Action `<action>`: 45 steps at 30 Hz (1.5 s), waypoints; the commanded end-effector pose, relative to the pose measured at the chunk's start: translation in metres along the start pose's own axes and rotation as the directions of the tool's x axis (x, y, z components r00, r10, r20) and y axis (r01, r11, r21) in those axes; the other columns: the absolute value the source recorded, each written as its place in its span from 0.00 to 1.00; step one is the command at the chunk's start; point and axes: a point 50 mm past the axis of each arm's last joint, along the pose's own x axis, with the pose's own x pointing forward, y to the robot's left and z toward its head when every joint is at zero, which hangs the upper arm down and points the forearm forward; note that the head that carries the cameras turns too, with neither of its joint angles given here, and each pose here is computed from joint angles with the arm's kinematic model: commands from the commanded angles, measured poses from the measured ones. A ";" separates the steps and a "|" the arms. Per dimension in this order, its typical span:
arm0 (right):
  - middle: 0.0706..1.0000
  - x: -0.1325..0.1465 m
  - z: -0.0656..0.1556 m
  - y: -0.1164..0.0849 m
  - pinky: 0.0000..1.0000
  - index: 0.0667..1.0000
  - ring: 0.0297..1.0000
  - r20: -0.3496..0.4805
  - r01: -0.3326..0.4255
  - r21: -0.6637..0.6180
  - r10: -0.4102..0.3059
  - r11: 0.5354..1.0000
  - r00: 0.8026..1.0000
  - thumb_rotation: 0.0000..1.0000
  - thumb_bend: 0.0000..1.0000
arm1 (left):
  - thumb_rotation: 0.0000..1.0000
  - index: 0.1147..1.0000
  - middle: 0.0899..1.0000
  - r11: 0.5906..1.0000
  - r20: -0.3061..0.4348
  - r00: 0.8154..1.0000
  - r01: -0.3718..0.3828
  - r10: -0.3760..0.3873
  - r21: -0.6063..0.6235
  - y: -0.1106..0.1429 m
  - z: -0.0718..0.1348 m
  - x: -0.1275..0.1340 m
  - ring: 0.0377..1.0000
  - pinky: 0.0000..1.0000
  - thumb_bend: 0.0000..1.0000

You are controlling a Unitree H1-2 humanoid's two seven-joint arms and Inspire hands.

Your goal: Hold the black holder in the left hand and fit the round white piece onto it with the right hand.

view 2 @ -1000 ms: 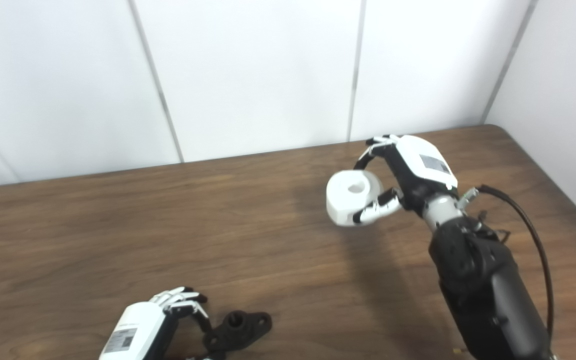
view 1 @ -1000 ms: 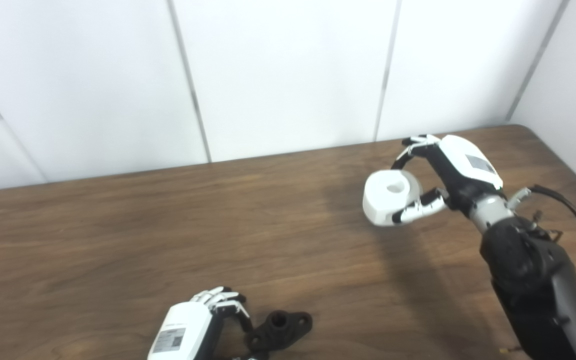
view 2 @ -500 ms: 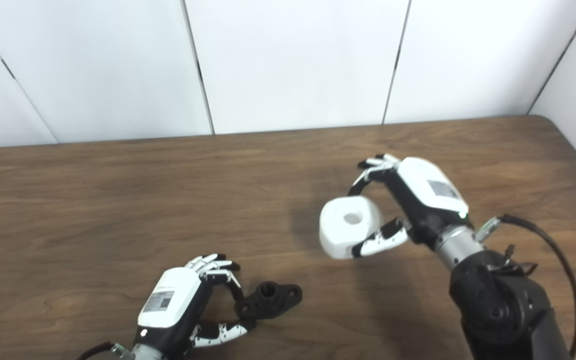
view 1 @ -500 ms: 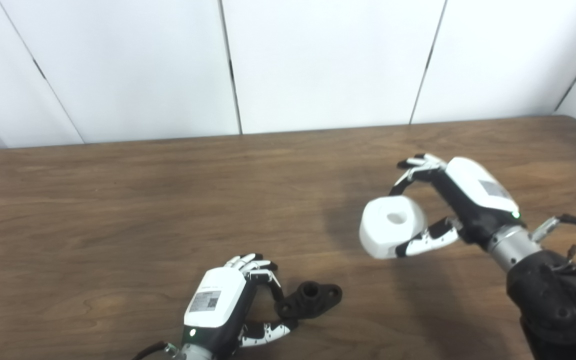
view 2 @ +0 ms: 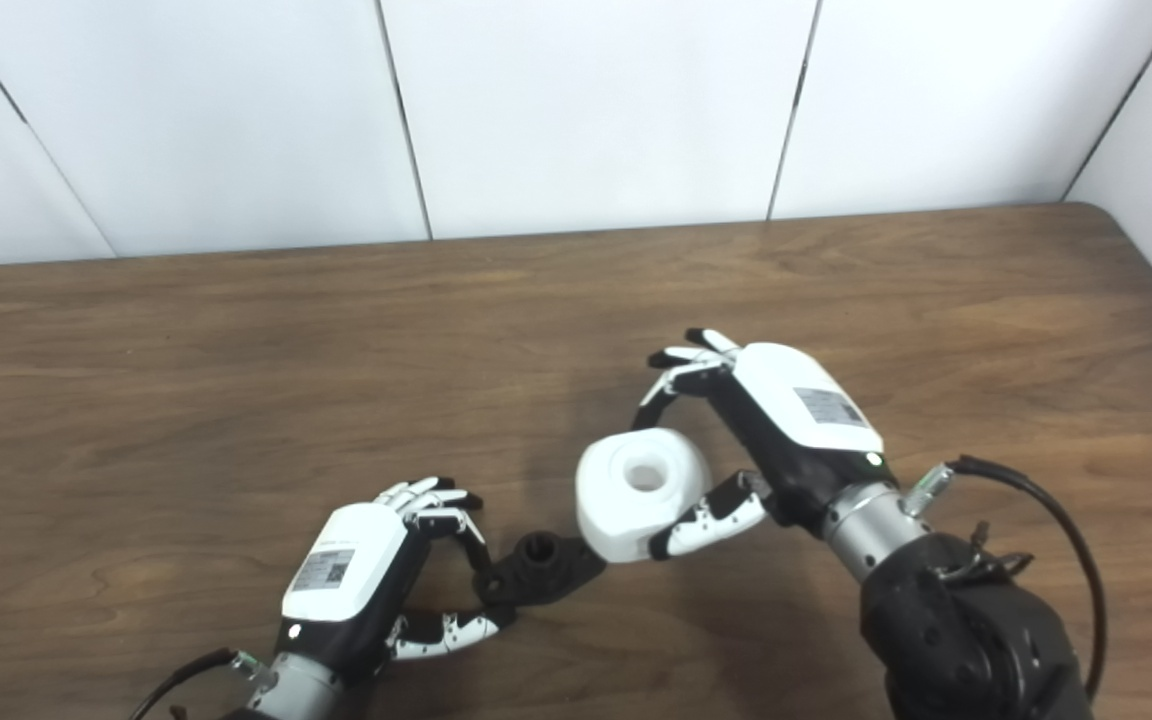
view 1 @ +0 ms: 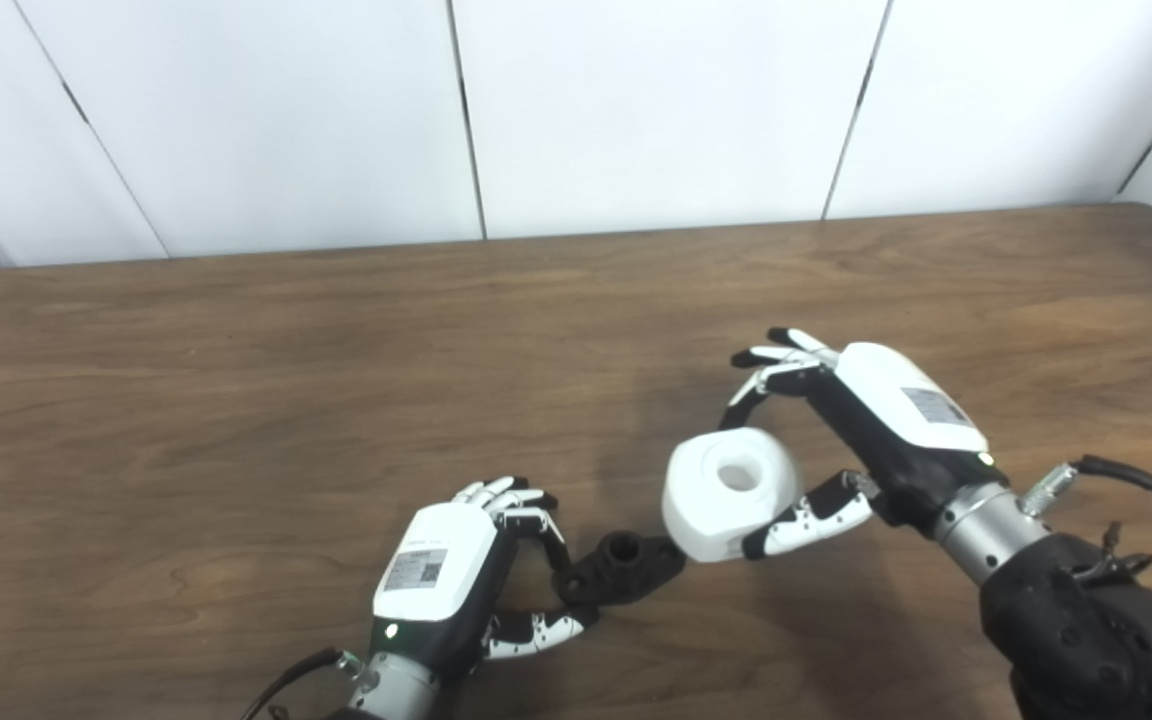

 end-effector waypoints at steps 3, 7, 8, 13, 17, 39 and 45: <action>0.84 -0.003 0.014 -0.008 0.92 0.45 0.95 0.064 0.044 -0.024 -0.042 0.999 0.997 0.14 0.52 | 0.04 0.42 0.78 0.988 -0.063 0.986 0.154 -0.154 -0.008 -0.022 -0.005 -0.006 0.88 0.87 0.52; 0.84 0.000 0.013 -0.002 0.94 0.45 0.96 0.071 0.036 -0.005 -0.035 0.999 0.997 0.14 0.52 | 0.04 0.42 0.77 0.988 -0.059 0.987 0.152 -0.152 -0.005 -0.024 -0.005 -0.005 0.88 0.87 0.52; 0.85 0.001 0.013 -0.001 0.94 0.45 0.96 0.069 0.037 -0.003 -0.036 0.999 0.997 0.14 0.52 | 0.04 0.42 0.78 0.988 -0.059 0.986 0.155 -0.155 -0.002 -0.024 -0.005 -0.004 0.88 0.87 0.52; 0.86 0.005 0.016 -0.002 0.95 0.45 0.97 0.082 0.053 -0.001 -0.053 0.999 0.995 0.14 0.52 | 0.04 0.42 0.77 0.988 -0.057 0.986 0.155 -0.155 -0.006 -0.026 -0.005 -0.003 0.87 0.87 0.52; 0.86 0.007 0.020 -0.003 0.93 0.45 0.97 0.098 0.066 0.004 -0.066 0.998 0.993 0.14 0.52 | 0.04 0.42 0.77 0.988 -0.055 0.986 0.157 -0.157 -0.008 -0.027 -0.004 -0.002 0.87 0.87 0.52; 0.85 0.018 0.018 0.018 0.97 0.45 0.96 0.068 0.041 0.055 -0.045 0.998 0.997 0.13 0.52 | 0.04 0.42 0.77 0.987 -0.050 0.986 0.161 -0.161 -0.004 -0.032 0.004 0.005 0.87 0.87 0.52; 0.85 0.019 0.013 0.020 0.98 0.45 0.97 0.072 0.019 0.045 -0.022 0.999 0.997 0.13 0.52 | 0.04 0.42 0.78 0.987 -0.051 0.986 0.160 -0.160 -0.005 -0.034 0.008 0.009 0.88 0.88 0.52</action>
